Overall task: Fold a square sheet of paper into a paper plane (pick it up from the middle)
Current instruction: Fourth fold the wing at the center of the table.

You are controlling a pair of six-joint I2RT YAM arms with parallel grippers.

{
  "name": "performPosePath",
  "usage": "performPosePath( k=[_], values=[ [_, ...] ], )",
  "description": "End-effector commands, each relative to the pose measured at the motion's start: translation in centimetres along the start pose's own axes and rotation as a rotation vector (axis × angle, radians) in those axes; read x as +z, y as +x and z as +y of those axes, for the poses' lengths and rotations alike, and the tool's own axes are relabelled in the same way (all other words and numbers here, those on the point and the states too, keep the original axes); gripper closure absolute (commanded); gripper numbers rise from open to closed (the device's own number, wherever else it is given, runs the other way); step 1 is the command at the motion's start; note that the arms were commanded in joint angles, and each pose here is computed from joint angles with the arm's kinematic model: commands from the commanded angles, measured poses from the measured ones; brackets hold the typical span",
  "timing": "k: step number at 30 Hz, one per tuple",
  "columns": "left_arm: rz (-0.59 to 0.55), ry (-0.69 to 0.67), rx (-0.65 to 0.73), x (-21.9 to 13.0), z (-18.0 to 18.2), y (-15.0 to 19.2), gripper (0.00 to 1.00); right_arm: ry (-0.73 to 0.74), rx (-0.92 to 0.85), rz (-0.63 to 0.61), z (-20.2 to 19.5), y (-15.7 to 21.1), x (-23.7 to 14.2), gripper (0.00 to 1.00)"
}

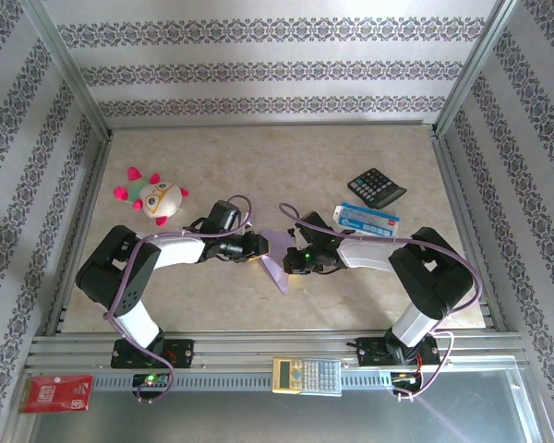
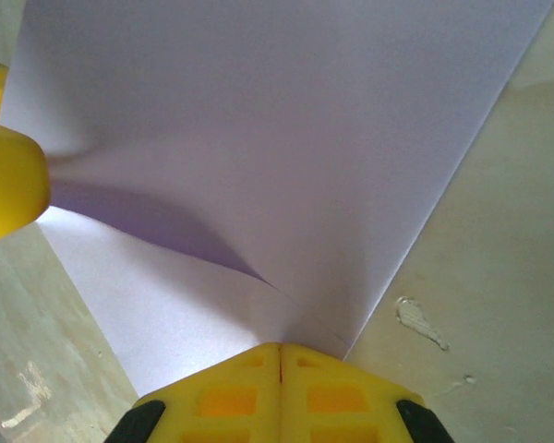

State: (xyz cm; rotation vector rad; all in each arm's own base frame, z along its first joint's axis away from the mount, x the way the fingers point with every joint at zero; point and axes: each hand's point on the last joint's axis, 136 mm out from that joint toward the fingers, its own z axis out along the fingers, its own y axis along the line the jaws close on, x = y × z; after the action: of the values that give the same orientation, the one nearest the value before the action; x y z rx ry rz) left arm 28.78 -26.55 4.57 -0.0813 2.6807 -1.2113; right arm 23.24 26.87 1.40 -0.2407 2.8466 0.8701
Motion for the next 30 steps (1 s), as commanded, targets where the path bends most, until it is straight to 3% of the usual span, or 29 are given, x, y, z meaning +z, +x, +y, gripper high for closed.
performPosePath(
  k=[1,13,23,30],
  values=[
    [-0.003,0.042,0.07,-0.2,-0.9,-0.4,0.71,0.107,0.024,0.071,-3.1,1.7,0.5,1.0],
    [0.018,0.041,0.086,-0.5,-0.4,0.4,0.69,0.112,0.031,0.075,-3.4,2.0,0.5,1.0],
    [0.021,0.016,0.088,-0.5,0.3,0.2,0.83,0.107,0.025,0.074,-3.3,1.8,0.5,0.99],
    [-0.009,0.018,0.003,-0.4,0.4,0.1,0.93,0.09,-0.005,0.067,-2.5,1.1,0.2,0.92]
  ],
)
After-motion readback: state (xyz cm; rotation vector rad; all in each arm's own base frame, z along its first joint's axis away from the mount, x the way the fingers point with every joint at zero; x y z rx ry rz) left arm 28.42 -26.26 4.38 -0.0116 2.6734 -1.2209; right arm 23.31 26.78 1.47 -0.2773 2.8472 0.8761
